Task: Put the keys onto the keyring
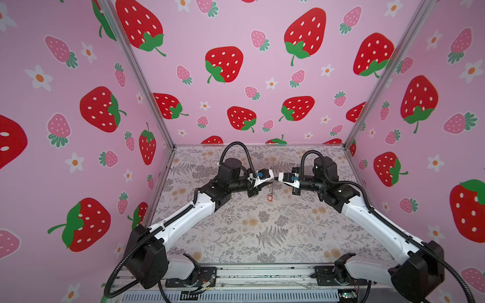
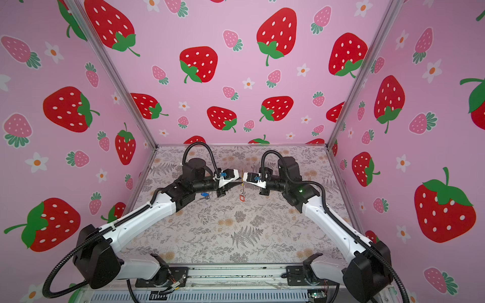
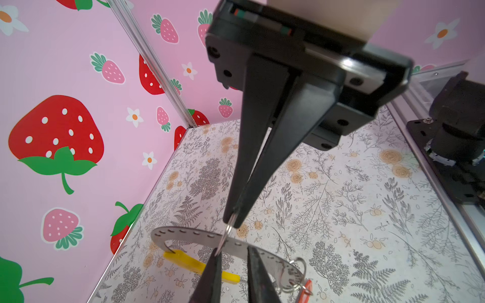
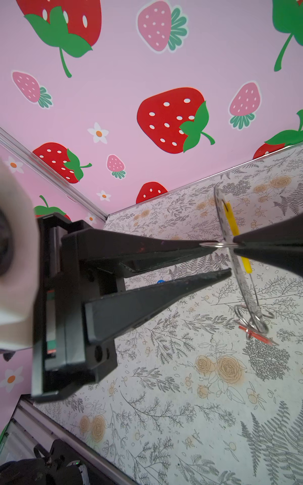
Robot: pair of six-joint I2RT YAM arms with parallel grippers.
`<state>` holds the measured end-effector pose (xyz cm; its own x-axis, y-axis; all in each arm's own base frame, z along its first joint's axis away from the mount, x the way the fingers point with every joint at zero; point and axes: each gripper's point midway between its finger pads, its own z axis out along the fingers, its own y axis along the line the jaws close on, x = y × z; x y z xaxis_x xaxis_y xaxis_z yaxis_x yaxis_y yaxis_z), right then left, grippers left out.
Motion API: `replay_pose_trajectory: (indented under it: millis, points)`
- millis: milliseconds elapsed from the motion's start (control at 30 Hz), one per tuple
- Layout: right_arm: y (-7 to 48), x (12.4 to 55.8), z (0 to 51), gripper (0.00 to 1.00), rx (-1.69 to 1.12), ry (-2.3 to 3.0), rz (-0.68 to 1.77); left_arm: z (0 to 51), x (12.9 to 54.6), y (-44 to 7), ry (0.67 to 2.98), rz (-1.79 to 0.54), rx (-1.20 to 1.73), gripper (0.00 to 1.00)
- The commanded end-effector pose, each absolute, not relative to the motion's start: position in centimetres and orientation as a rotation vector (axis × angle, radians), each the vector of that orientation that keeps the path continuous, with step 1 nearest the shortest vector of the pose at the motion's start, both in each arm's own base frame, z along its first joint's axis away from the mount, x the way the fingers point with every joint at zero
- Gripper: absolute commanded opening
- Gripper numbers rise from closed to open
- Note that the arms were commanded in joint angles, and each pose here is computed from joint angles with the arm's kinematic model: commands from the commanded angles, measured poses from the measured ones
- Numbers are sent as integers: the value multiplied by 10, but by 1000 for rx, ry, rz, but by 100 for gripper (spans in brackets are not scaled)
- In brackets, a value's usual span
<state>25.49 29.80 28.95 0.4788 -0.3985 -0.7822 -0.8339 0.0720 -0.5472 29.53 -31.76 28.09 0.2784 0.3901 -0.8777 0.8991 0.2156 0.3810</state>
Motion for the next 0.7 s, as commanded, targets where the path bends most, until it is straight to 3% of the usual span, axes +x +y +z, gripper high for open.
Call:
replay_pose_trajectory:
  millis: [0, 367, 667]
  points:
    - [298, 248, 288, 0, -1550, 1067, 458, 312, 301, -318, 1252, -537, 1337, 21]
    - [293, 249, 299, 0, -1513, 949, 339, 305, 294, -321, 1252, -580, 1376, 21]
    - [297, 249, 295, 0, -1533, 960, 378, 306, 293, -325, 1233, -578, 1393, 22]
